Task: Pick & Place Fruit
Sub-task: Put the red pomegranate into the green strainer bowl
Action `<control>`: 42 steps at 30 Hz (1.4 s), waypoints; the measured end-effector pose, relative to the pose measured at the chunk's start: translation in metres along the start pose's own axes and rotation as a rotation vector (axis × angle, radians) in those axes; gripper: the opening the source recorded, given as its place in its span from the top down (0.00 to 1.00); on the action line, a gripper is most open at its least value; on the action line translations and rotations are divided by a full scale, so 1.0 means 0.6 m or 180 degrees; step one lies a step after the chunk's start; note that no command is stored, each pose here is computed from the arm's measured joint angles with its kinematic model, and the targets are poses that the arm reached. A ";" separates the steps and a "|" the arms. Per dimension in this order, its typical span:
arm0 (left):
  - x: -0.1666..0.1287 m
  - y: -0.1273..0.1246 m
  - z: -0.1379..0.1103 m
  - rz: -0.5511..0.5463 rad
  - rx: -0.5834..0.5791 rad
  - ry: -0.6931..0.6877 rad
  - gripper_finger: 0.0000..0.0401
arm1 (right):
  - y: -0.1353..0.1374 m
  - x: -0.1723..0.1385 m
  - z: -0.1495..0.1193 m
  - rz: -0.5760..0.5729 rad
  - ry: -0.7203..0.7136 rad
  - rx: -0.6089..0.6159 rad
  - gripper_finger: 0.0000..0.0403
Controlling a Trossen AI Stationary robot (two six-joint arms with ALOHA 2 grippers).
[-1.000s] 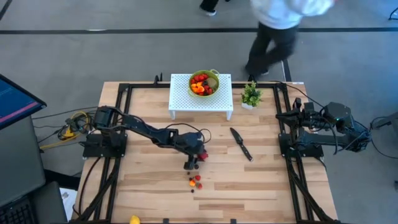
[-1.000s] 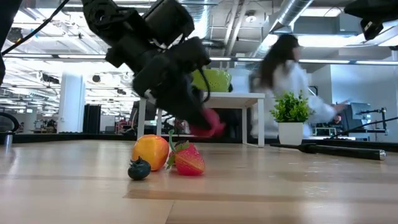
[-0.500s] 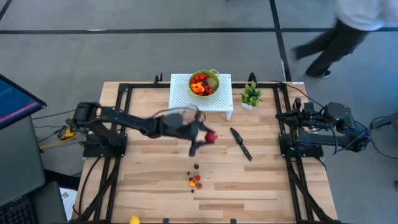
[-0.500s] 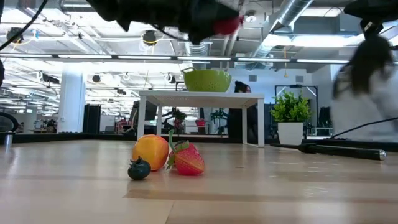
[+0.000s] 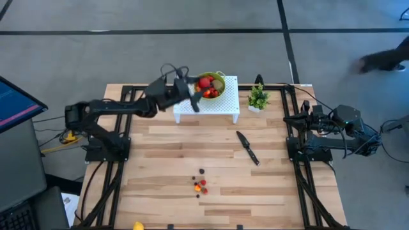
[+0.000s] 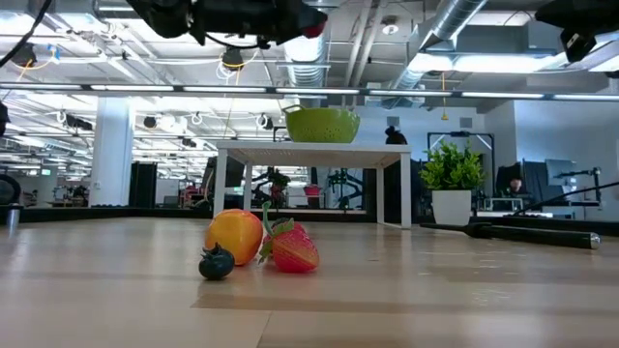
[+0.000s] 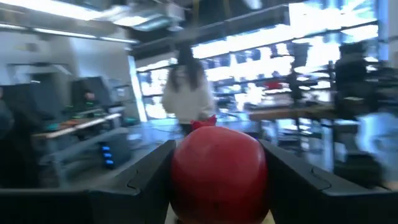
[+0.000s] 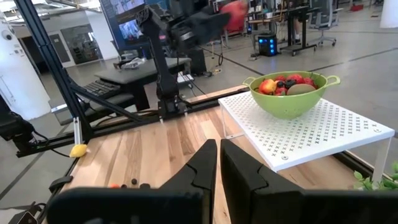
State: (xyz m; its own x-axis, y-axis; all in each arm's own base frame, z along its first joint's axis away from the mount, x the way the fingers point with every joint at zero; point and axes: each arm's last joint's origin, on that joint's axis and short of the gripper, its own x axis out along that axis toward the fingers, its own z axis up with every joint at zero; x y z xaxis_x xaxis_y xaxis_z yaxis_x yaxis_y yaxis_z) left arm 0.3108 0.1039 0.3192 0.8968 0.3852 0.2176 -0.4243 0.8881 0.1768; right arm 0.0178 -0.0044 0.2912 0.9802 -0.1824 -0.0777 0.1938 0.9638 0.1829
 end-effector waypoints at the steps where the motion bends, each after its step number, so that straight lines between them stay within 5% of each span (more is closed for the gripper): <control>1: 0.007 0.012 0.000 0.0072 0.0011 -0.0011 0.49 | 0.000 0.000 0.000 -0.0001 0.0000 -0.0001 0.96; 11: 0.081 0.079 -0.057 0.0375 0.0087 0.0531 0.48 | 0.000 0.000 0.000 0.0000 0.0002 0.0000 0.96; 19: 0.084 0.091 -0.111 0.0388 -0.0042 0.1124 0.48 | 0.000 0.000 0.000 0.0000 0.0001 -0.0001 0.96; 42: 0.078 0.082 -0.124 0.0289 -0.0048 0.1434 0.47 | 0.000 0.000 0.000 0.0000 0.0001 -0.0001 0.96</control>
State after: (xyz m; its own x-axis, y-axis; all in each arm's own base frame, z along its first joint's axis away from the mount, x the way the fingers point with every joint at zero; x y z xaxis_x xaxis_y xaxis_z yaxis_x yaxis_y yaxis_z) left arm 0.3416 0.1842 0.2668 0.8225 0.5293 -0.2081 -0.5048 0.8480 0.1616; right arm 0.0178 -0.0044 0.2912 0.9802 -0.1823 -0.0779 0.1938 0.9639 0.1826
